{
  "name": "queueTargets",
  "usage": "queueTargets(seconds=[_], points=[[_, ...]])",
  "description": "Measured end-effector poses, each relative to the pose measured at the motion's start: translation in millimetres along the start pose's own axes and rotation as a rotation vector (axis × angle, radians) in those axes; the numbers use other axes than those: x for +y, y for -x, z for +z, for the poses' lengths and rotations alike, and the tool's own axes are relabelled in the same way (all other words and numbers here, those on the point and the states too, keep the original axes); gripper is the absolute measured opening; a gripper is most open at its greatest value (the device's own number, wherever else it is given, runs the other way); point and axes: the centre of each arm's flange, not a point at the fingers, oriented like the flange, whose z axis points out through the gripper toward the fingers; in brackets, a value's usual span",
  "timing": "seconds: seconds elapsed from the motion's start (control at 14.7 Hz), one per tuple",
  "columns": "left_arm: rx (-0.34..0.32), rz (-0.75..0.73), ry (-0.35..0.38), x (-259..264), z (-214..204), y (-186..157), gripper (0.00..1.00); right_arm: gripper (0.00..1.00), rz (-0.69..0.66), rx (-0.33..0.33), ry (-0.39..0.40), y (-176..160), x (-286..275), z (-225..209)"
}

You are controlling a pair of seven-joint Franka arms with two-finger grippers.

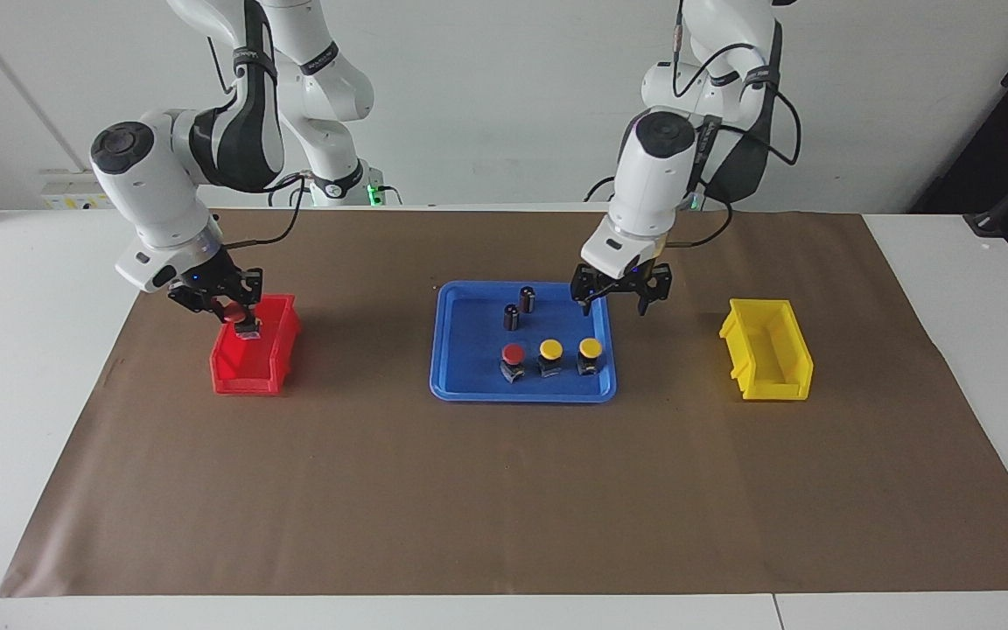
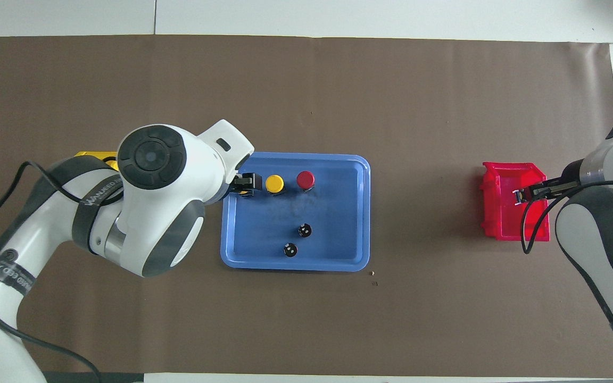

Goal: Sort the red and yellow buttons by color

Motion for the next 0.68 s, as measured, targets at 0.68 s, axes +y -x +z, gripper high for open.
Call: queueTargets(seconds=[0.68], points=[[0.001, -0.025, -0.003, -6.4, 21.2, -13.0, 0.7, 0.41, 0.003, 0.004, 0.0, 33.9, -8.6, 64.5]])
